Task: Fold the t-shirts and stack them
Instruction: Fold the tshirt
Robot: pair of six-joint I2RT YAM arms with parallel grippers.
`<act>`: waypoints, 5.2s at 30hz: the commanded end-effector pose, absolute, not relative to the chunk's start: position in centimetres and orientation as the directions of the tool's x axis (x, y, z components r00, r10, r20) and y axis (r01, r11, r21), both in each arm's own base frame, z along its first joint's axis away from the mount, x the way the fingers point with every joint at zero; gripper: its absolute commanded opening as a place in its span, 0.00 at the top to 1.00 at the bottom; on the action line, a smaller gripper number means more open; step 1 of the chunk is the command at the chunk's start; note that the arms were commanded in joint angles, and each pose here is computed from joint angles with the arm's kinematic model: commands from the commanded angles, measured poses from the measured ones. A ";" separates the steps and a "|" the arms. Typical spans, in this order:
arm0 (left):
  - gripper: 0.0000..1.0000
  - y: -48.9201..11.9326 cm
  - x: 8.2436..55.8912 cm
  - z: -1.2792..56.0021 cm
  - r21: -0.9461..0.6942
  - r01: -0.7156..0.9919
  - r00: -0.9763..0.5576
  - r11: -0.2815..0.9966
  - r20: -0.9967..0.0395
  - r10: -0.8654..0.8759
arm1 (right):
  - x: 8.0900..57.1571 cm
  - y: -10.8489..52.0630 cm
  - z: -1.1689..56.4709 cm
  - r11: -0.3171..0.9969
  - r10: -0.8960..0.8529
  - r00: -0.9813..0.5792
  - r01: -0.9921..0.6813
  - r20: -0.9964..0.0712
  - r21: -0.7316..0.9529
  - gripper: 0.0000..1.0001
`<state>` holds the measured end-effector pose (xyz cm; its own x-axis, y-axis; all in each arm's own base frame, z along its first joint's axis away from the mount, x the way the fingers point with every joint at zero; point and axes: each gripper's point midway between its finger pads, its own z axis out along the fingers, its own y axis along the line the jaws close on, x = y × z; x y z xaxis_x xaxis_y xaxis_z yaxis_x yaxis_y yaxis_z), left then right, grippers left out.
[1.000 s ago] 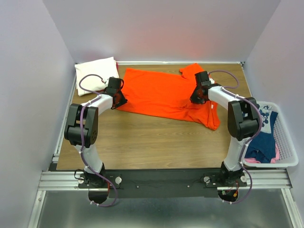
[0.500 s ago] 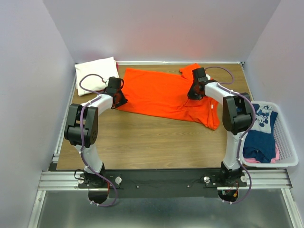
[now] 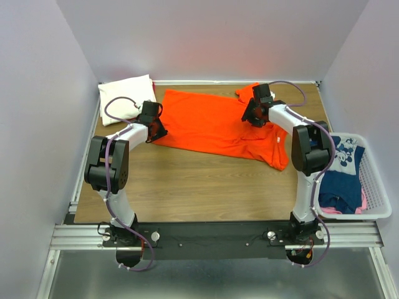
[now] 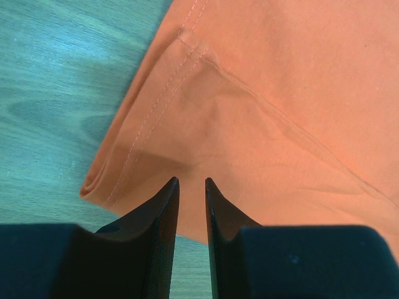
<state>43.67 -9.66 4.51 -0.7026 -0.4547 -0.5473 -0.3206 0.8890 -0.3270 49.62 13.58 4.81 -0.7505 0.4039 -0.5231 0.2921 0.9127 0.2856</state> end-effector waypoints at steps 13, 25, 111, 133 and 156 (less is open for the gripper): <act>0.69 -10.1 44.6 6.2 -0.355 -0.276 -0.690 0.893 -0.574 -0.441 | 45.0 11.7 4.7 0.937 0.348 -0.775 0.284 -0.528 0.201 0.59; 0.69 -10.1 44.6 6.2 -0.360 -0.275 -0.689 0.892 -0.573 -0.444 | 46.3 13.0 4.5 0.948 0.315 -0.792 0.231 -0.523 0.221 0.76; 1.00 -0.3 34.9 3.8 -0.268 -0.597 -0.514 0.756 -0.596 -0.617 | 28.2 6.0 4.4 0.881 0.465 -0.746 0.444 -0.477 0.164 0.30; 1.00 -1.0 34.8 3.6 -0.285 -0.534 -0.564 0.796 -0.582 -0.586 | 29.5 3.0 3.6 0.854 0.438 -0.723 0.520 -0.534 -0.002 0.56; 1.00 -0.6 35.1 3.7 -0.255 -0.530 -0.586 0.809 -0.579 -0.567 | 31.1 0.1 8.4 0.856 0.307 -0.724 0.494 -0.618 -0.153 0.94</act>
<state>34.61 -1.04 3.26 -0.5851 -0.5733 -0.5735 -0.5312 0.8053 -0.2631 31.89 2.25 7.03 -0.7294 0.3333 -0.5974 0.4599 0.8854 -0.0676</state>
